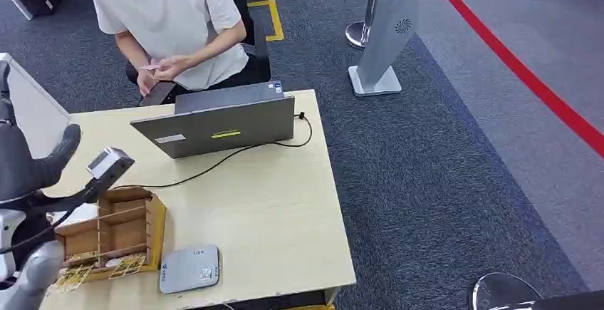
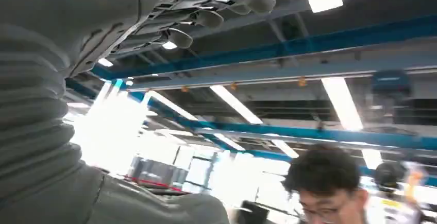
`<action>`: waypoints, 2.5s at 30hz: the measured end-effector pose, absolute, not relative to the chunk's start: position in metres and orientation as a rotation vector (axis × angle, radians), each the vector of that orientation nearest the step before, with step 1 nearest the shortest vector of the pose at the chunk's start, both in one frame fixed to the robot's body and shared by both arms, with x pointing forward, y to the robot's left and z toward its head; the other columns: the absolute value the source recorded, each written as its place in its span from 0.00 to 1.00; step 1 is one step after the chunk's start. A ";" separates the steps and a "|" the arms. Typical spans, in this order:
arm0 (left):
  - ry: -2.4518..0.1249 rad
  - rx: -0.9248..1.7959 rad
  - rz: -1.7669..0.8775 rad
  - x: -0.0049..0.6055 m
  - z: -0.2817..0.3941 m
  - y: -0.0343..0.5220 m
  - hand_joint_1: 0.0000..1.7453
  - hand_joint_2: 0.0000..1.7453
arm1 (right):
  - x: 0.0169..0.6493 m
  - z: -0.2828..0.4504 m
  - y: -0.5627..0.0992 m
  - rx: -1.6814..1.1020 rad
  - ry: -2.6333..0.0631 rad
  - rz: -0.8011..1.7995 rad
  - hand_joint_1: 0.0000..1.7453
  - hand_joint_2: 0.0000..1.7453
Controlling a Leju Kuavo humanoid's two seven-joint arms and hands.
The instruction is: Pass the card to the sensor for recognition and then transmit it.
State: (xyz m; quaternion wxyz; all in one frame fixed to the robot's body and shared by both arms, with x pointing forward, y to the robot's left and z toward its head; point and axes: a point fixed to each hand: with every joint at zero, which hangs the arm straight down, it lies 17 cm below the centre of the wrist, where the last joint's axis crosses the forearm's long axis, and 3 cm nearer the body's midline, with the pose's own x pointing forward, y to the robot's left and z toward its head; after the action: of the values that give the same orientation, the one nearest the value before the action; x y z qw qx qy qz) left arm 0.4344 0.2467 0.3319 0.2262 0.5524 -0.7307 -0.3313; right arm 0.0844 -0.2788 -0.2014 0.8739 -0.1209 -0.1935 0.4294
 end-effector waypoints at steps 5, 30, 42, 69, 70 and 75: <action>-2.165 1.402 -0.961 0.370 0.316 0.215 0.00 1.00 | 0.069 -0.200 -0.279 -0.244 -0.389 0.845 0.00 1.00; -1.501 0.638 -1.251 0.264 0.079 0.190 0.00 1.00 | 0.055 -0.193 -0.273 -0.252 -0.319 0.821 0.00 1.00; -1.388 0.694 -1.300 0.252 0.050 0.201 0.00 1.00 | 0.058 -0.193 -0.271 -0.252 -0.322 0.819 0.00 1.00; -1.258 1.009 -1.117 0.265 0.054 0.243 0.00 1.00 | 0.060 -0.193 -0.272 -0.269 -0.320 0.834 0.00 1.00; -1.255 1.018 -1.109 0.266 0.055 0.244 0.00 1.00 | 0.060 -0.192 -0.272 -0.270 -0.321 0.834 0.00 1.00; -1.253 1.089 -1.038 0.275 0.059 0.261 0.00 1.00 | 0.064 -0.192 -0.271 -0.270 -0.332 0.835 0.00 1.00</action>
State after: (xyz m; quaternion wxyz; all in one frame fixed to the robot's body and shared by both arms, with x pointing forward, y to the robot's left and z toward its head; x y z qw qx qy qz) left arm 0.2748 0.2614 0.0587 0.5579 0.4614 -0.5312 -0.4401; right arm 0.0642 -0.2714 -0.1922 0.8919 -0.1299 -0.1601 0.4025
